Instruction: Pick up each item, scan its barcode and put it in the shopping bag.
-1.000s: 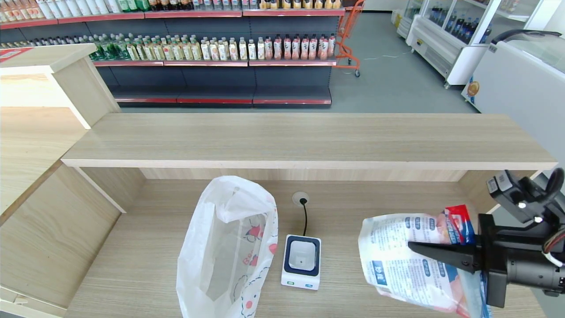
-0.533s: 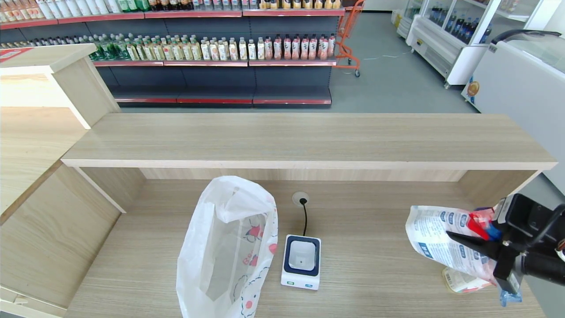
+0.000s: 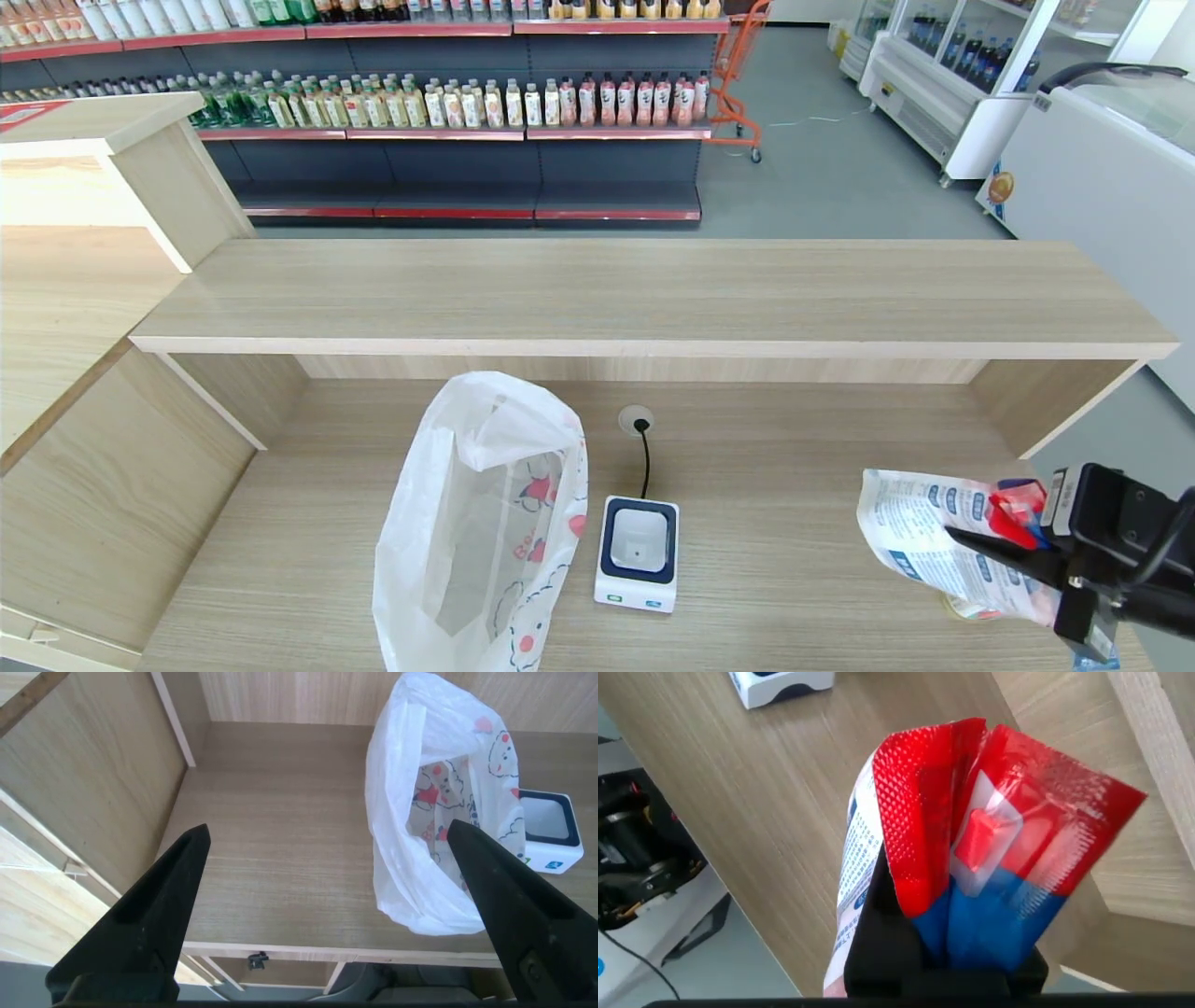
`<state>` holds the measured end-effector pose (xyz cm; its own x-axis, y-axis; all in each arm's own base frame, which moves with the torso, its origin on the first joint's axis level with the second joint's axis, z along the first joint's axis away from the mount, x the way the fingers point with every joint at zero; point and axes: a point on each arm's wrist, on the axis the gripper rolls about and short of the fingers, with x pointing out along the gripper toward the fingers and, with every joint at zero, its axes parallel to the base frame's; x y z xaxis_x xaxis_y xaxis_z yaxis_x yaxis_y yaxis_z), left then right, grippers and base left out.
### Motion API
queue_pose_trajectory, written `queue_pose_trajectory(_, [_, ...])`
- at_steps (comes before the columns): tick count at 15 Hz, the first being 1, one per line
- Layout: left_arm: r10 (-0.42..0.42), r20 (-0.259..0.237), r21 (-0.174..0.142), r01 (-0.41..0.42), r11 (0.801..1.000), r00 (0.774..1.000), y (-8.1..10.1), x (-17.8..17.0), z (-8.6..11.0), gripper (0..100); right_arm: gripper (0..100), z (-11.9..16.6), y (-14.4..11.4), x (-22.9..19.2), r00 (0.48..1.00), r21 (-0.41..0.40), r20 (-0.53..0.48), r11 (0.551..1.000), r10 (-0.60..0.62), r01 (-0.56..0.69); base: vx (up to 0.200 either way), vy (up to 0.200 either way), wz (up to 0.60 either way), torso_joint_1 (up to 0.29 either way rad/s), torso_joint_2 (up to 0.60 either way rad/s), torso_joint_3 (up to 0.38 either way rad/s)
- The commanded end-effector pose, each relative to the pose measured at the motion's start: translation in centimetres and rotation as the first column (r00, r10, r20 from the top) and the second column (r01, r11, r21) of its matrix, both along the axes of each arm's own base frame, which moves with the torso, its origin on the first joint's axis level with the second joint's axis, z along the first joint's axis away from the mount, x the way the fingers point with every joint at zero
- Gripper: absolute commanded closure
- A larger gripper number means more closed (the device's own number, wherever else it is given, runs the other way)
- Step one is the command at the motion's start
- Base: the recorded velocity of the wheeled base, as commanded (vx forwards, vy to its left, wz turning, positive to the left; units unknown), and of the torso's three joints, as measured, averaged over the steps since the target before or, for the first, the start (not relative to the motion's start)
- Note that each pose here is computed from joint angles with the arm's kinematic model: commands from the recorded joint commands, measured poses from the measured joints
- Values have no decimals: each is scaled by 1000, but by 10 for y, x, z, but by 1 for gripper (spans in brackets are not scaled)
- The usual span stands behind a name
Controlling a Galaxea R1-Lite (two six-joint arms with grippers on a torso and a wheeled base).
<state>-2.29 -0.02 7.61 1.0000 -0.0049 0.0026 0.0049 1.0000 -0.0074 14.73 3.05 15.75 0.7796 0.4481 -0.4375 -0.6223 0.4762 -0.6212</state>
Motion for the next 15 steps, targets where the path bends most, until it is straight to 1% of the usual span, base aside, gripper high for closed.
queue_pose_trajectory(1, [0, 1, 1, 0, 1000, 1000, 0, 0, 0, 0, 100, 1, -1, -9, 1000, 5, 3, 1000, 1, -1, 0, 0, 0, 0, 0, 0])
queue_pose_trajectory(3, [0, 1, 4, 0, 1000, 1000, 0, 0, 0, 0, 100, 1, -2, -13, 1000, 29, -27, 1000, -10, 11, 0, 0, 0, 0, 0, 0])
queue_pose_trajectory(7, [0, 1, 1, 0, 1000, 1000, 0, 0, 0, 0, 100, 3, -3, -19, 998, 105, -56, 994, -37, 43, 0, 200, 0, 4, 6, 0])
queue_pose_trajectory(10, [0, 1, 3, 0, 1000, 1000, 0, 0, 0, 0, 100, 3, -1, -18, 992, 197, -121, 978, -42, 65, 0, 200, 0, -2, -1, 1])
queue_pose_trajectory(11, [0, 1, 3, 0, 1000, 1000, 0, 0, 0, 0, 100, 2, -1, -17, 989, 211, -138, 974, -49, 78, 0, 200, 0, 17, 12, 2])
queue_pose_trajectory(12, [0, 1, 1, 0, 1000, 1000, 0, 0, 0, 0, 100, 2, -1, -15, 987, 222, -153, 971, -57, 90, 0, 0, 0, 0, 0, 0])
queue_pose_trajectory(15, [0, 1, 1, 0, 1000, 1000, 0, 0, 0, 0, 100, -8, 1, -4, 974, 206, -217, 973, -61, 106, 0, 0, 0, 0, 0, 0])
